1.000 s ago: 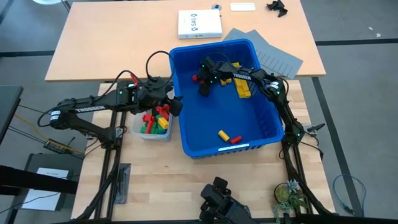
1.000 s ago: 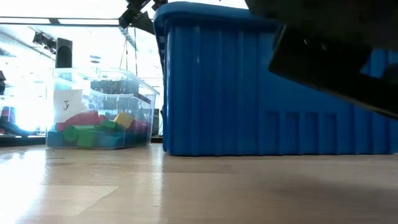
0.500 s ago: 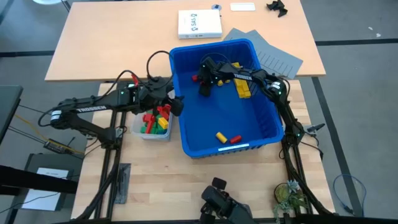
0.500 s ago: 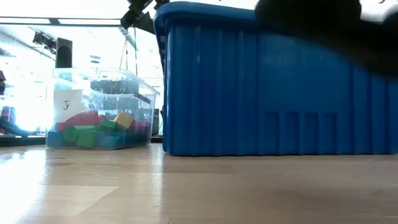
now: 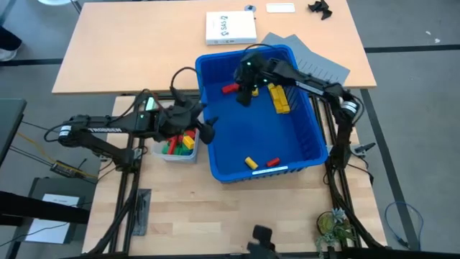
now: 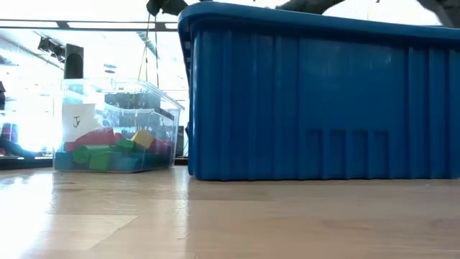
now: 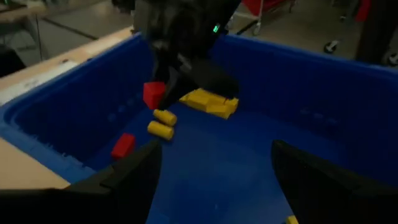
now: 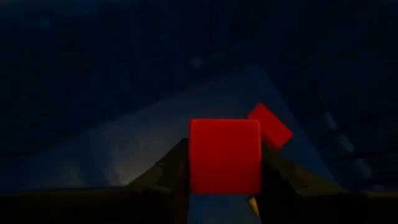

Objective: Sort blocks
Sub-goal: Put the red block into the transparent bin

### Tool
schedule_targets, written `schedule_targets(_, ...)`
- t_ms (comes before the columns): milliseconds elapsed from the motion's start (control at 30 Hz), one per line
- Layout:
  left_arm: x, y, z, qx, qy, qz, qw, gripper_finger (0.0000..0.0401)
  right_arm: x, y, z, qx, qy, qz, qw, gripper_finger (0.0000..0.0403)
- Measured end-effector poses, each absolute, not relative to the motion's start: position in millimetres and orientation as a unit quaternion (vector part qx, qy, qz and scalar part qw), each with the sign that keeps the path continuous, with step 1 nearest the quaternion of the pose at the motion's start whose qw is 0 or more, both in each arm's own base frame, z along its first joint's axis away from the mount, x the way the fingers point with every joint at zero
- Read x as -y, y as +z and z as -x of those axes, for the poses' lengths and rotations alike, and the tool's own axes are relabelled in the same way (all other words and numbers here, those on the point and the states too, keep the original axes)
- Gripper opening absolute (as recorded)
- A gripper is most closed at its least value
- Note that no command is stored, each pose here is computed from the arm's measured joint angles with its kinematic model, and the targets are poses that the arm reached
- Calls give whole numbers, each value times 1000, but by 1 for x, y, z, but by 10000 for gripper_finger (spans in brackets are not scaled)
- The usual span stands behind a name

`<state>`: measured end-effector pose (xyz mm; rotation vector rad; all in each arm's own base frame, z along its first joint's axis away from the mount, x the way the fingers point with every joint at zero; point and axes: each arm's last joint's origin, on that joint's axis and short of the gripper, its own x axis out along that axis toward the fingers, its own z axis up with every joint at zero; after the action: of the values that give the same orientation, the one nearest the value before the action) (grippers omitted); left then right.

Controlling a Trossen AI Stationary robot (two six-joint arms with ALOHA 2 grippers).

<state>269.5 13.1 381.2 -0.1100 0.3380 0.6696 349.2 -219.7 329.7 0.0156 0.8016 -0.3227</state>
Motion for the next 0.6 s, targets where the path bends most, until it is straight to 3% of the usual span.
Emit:
schedule_targets(267, 23, 381, -272, -125, 303, 3, 945, 309, 152, 390, -331, -302, -79, -27, 950, 127)
schedule_targets(600, 52, 373, -280, -104, 281, -116, 947, 310, 75, 383, -318, -156, 23, -95, 983, 127)
